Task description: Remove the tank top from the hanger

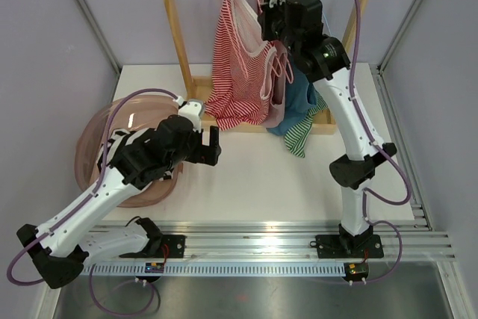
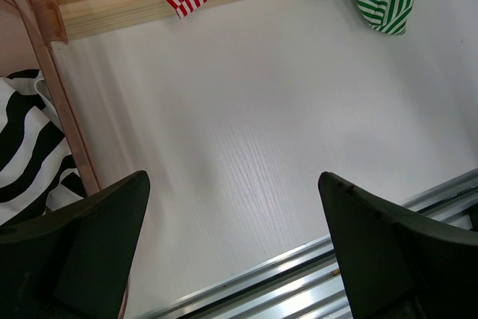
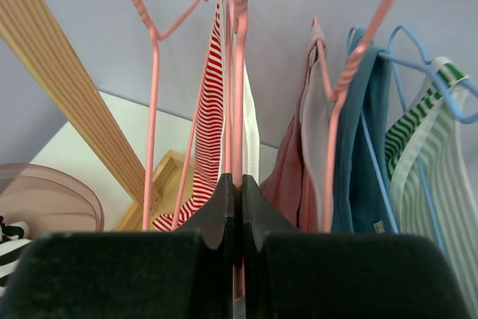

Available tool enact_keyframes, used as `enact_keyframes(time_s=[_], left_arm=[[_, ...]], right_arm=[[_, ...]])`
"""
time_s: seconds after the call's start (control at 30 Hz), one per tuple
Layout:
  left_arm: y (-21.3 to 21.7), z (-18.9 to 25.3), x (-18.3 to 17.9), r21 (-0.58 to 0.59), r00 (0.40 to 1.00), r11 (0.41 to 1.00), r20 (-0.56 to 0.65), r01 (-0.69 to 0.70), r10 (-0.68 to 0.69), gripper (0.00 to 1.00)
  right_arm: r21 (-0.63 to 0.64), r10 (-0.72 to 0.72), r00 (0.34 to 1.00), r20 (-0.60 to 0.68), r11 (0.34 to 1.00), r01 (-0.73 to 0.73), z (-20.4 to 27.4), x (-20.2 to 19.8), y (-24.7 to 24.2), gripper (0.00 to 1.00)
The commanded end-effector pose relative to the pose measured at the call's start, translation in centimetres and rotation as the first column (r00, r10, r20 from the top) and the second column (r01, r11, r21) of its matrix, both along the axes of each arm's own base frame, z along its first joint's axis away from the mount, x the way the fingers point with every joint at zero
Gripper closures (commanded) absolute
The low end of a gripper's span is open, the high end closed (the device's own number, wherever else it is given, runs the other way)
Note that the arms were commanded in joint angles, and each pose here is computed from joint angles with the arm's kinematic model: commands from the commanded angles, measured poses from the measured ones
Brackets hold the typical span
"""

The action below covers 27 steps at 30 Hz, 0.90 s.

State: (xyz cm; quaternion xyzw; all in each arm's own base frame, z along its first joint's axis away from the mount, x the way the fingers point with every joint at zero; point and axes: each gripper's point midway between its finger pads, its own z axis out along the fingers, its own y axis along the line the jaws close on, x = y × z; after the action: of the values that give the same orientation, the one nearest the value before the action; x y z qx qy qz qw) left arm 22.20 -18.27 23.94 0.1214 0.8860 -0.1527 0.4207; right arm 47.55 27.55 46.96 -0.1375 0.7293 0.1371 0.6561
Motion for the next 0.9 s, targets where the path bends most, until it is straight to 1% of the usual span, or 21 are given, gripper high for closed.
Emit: enact_keyframes(time_s=[0.0, 0.03, 0.17, 0.2, 0.27, 0.3, 0.37, 0.4, 0.43, 0.47, 0.5, 0.53, 0.57, 0.6, 0.63, 0.67, 0.7, 0.77, 0.8, 0.87], left_arm=[[-0.1, 3.8, 0.1, -0.074, 0.996, 0.997, 0.084, -0.003, 0.009, 0.01], [-0.2, 4.0, -0.1, -0.081, 0.996, 0.997, 0.087, 0.002, 0.005, 0.01], [-0.6, 5.8, -0.6, -0.123, 0.994, 0.992, 0.112, 0.031, -0.018, 0.01], [-0.8, 6.7, -0.7, -0.141, 0.991, 0.989, 0.132, 0.041, -0.022, 0.01], [-1.0, 7.8, -0.7, -0.156, 0.986, 0.986, 0.164, 0.055, -0.029, 0.01], [-1.3, 8.5, -0.6, -0.17, 0.983, 0.983, 0.181, 0.065, -0.034, 0.01], [-1.6, 10.4, -0.5, -0.196, 0.975, 0.977, 0.221, 0.078, -0.034, 0.01], [-2.0, 11.2, -0.4, -0.209, 0.97, 0.974, 0.242, 0.09, -0.038, 0.01], [-2.3, 12.8, -0.3, -0.226, 0.962, 0.969, 0.271, 0.101, -0.037, 0.01], [-2.5, 13.6, -0.2, -0.235, 0.957, 0.966, 0.287, 0.107, -0.036, 0.01], [-3.0, 14.7, -0.3, -0.249, 0.949, 0.961, 0.312, 0.124, -0.042, 0.01], [-3.4, 15.3, -0.2, -0.251, 0.945, 0.959, 0.323, 0.129, -0.043, 0.01], [-3.3, 17.0, -0.1, -0.259, 0.932, 0.956, 0.36, 0.136, -0.035, 0.01], [-3.7, 18.1, -0.2, -0.269, 0.923, 0.952, 0.383, 0.149, -0.036, 0.01], [-3.8, 18.9, -0.2, -0.264, 0.913, 0.951, 0.406, 0.158, -0.039, 0.01], [-4.1, 20.5, 0.0, -0.275, 0.9, 0.946, 0.435, 0.17, -0.035, 0.01], [-4.6, 21.6, -0.1, -0.283, 0.888, 0.94, 0.457, 0.189, -0.041, 0.01], [-5.1, 23.5, -0.2, -0.282, 0.867, 0.934, 0.495, 0.22, -0.055, 0.01], [-5.9, 25.1, -0.2, -0.295, 0.85, 0.923, 0.524, 0.248, -0.061, 0.01], [-7.0, 26.5, -0.4, -0.287, 0.822, 0.911, 0.562, 0.297, -0.091, 0.01]], right_arm=[[0.134, -0.001, 0.983, 0.182, 0.991, -0.024, 8.7, -3.7, -2.3, 1.0], [0.137, -0.003, 0.983, 0.185, 0.99, -0.023, 9.1, -4.4, -2.7, 1.0], [0.11, 0.008, 0.99, 0.144, 0.994, -0.024, 8.3, -6.0, -3.6, 1.0], [0.123, 0.019, 0.993, 0.113, 0.992, -0.033, 7.9, -6.9, -3.9, 1.0], [0.097, 0.03, 0.998, 0.057, 0.995, -0.036, 5.9, -7.6, -4.1, 1.0], [0.099, 0.05, 0.997, 0.051, 0.994, -0.055, 6.3, -9.2, -4.7, 1.0], [0.098, 0.068, 0.997, 0.02, 0.993, -0.07, 5.7, -10.7, -5.2, 1.0], [0.097, 0.09, 0.996, -0.008, 0.991, -0.089, 5.1, -12.5, -5.8, 1.0], [0.099, 0.099, 0.995, -0.022, 0.99, -0.096, 4.8, -13.4, -6.2, 1.0], [0.094, 0.106, 0.993, -0.06, 0.99, -0.101, 3.5, -14.0, -6.4, 1.0], [0.111, 0.131, 0.99, -0.046, 0.986, -0.125, 4.3, -16.4, -7.3, 1.0], [0.116, 0.146, 0.988, -0.053, 0.984, -0.139, 4.1, -17.4, -7.7, 1.0], [0.117, 0.163, 0.983, -0.083, 0.981, -0.153, 3.1, -18.3, -7.8, 1.0], [0.128, 0.22, 0.972, -0.079, 0.969, -0.209, 3.6, -21.1, -8.4, 1.0], [0.133, 0.24, 0.967, -0.085, 0.965, -0.227, 3.4, -22.3, -8.7, 1.0], [0.149, 0.249, 0.962, -0.114, 0.961, -0.232, 2.6, -23.2, -9.0, 1.0], [0.164, 0.247, 0.964, -0.099, 0.959, -0.229, 3.0, -25.3, -10.3, 1.0], [0.185, 0.252, 0.96, -0.124, 0.956, -0.227, 2.1, -27.0, -11.2, 1.0], [0.2, 0.275, 0.954, -0.118, 0.948, -0.248, 2.2, -29.0, -11.9, 1.0], [0.213, 0.311, 0.943, -0.121, 0.936, -0.281, 2.2, -30.7, -12.2, 1.0]])
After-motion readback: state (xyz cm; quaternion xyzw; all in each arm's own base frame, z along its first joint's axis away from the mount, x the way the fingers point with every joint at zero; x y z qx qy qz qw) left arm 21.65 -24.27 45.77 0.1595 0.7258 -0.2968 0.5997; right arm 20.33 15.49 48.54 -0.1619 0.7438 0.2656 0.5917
